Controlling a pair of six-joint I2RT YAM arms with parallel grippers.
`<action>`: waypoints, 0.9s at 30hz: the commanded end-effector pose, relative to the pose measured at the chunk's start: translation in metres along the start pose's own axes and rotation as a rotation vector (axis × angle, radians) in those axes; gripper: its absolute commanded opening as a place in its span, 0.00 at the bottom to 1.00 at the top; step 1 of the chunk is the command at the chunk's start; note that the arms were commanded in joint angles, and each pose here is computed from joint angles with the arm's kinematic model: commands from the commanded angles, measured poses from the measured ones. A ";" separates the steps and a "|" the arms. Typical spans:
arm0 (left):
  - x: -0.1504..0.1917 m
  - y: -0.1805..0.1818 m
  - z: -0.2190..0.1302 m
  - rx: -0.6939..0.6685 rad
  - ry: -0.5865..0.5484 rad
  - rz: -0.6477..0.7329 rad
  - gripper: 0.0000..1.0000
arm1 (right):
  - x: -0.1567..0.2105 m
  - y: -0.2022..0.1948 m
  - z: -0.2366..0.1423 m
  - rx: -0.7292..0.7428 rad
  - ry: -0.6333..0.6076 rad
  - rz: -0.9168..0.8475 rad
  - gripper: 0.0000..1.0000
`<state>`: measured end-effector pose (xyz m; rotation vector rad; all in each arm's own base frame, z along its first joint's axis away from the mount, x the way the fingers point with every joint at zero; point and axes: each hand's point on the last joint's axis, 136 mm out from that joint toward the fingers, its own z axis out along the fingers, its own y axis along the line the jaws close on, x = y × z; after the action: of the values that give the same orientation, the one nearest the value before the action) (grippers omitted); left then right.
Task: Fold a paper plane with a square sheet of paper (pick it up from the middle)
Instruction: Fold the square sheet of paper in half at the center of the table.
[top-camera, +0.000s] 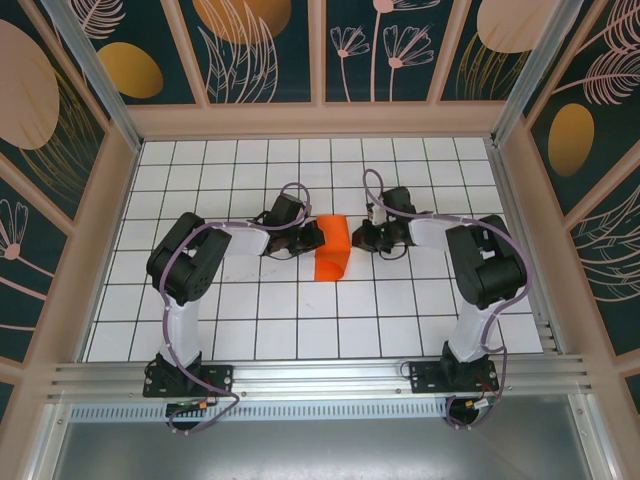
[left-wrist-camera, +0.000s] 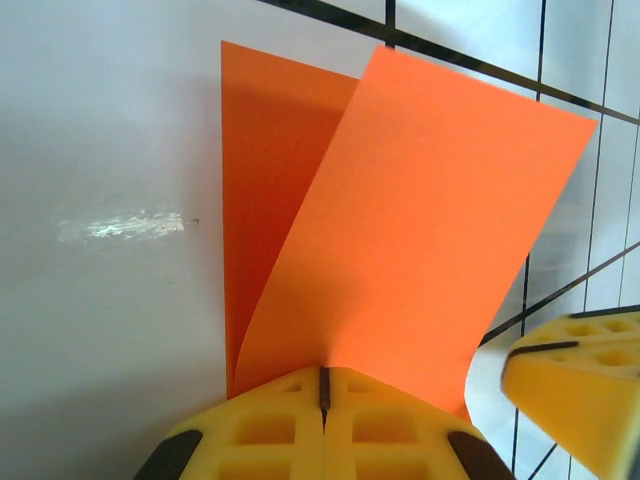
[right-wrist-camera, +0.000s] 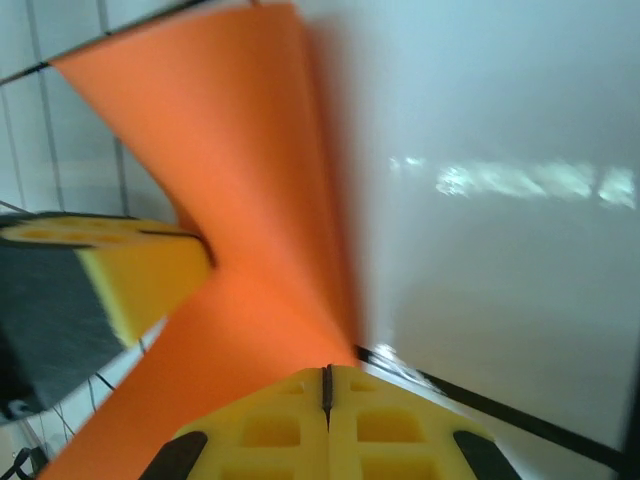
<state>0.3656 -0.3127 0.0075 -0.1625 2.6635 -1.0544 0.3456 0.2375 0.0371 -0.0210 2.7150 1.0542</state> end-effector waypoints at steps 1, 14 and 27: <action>0.061 0.123 0.011 -0.396 0.130 -0.116 0.00 | -0.011 0.020 0.015 -0.018 0.008 -0.021 0.05; 0.067 0.129 0.009 -0.407 0.140 -0.118 0.00 | -0.020 -0.027 0.030 0.066 -0.030 0.062 0.03; 0.067 0.129 0.007 -0.402 0.131 -0.117 0.00 | -0.046 0.027 0.003 0.017 -0.133 -0.003 0.02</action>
<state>0.3643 -0.3120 0.0074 -0.1523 2.6368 -1.0680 0.3848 0.2334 0.0293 0.1077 2.6677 0.9819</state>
